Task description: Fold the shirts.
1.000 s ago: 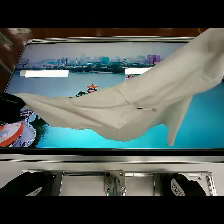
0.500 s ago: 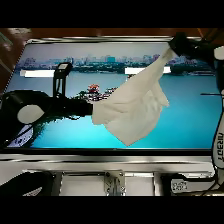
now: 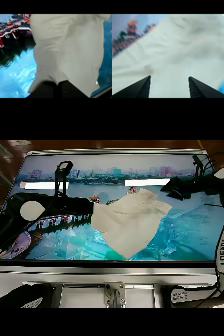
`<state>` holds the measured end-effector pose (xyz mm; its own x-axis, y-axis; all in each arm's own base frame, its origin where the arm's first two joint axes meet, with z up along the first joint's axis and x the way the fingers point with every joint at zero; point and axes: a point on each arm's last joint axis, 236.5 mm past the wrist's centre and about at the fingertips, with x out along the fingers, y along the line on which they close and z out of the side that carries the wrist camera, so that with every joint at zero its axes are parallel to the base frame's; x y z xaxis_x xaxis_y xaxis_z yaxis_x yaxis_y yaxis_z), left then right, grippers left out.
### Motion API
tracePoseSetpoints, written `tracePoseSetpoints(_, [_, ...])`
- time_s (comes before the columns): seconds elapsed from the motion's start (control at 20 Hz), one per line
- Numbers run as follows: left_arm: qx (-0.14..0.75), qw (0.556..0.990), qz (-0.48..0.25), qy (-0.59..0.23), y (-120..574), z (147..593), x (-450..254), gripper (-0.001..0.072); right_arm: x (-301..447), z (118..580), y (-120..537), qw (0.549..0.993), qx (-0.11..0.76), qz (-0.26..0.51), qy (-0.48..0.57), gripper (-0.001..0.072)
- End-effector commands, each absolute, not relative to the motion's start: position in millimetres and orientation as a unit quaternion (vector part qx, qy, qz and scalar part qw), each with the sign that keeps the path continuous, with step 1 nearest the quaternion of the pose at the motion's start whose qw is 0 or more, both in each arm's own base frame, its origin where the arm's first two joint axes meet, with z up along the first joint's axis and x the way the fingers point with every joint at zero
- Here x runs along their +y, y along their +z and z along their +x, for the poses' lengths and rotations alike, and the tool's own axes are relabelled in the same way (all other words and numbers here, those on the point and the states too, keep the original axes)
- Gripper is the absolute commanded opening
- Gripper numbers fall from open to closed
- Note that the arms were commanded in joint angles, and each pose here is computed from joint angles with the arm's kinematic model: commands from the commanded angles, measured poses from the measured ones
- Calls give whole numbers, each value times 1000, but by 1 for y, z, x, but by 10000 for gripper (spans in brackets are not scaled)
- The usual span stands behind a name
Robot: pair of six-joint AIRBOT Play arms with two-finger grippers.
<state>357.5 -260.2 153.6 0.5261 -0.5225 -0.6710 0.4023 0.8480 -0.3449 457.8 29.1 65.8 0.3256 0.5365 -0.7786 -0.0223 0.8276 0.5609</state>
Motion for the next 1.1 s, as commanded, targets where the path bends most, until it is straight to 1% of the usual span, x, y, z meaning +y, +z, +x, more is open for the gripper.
tracePoseSetpoints(0.0, [410, 875, -66, -251, 163, 364, -235, 35, 17, 339, 32, 677, 680, 237, 156, 595])
tracePoseSetpoints(0.05, [418, 871, -56, -252, 159, 361, -233, 35, 28, 316, 19, 665, 685, 253, 156, 620])
tracePoseSetpoints(0.1, [424, 867, -43, -258, 155, 357, -233, 35, 37, 295, 1, 656, 691, 266, 145, 668])
tracePoseSetpoints(0.25, [431, 861, -40, -267, 154, 350, -239, 35, 86, 238, -49, 608, 718, 316, 124, 671])
tracePoseSetpoints(0.35, [431, 858, -37, -275, 154, 346, -246, 35, 119, 208, -69, 579, 745, 301, 139, 671])
tracePoseSetpoints(0.4, [431, 858, -36, -278, 154, 344, -247, 35, 127, 202, -77, 577, 752, 289, 134, 670])
tracePoseSetpoints(0.6, [432, 857, -35, -281, 154, 343, -250, 36, 159, 218, -92, 612, 731, 287, 93, 669])
tracePoseSetpoints(0.65, [432, 857, -35, -280, 154, 343, -250, 35, 166, 218, -96, 614, 731, 284, 86, 669])
tracePoseSetpoints(0.8, [431, 857, -35, -281, 154, 343, -250, 36, 185, 210, -110, 600, 745, 281, 82, 669])
tracePoseSetpoints(0.9, [431, 857, -35, -281, 154, 343, -250, 36, 200, 219, -115, 607, 732, 300, 80, 669])
tracePoseSetpoints(1.0, [431, 857, -35, -280, 154, 343, -249, 36, 207, 235, -116, 626, 706, 325, 66, 641])
tracePoseSetpoints(1.05, [431, 857, -35, -280, 154, 343, -249, 35, 207, 243, -117, 633, 695, 336, 54, 641])
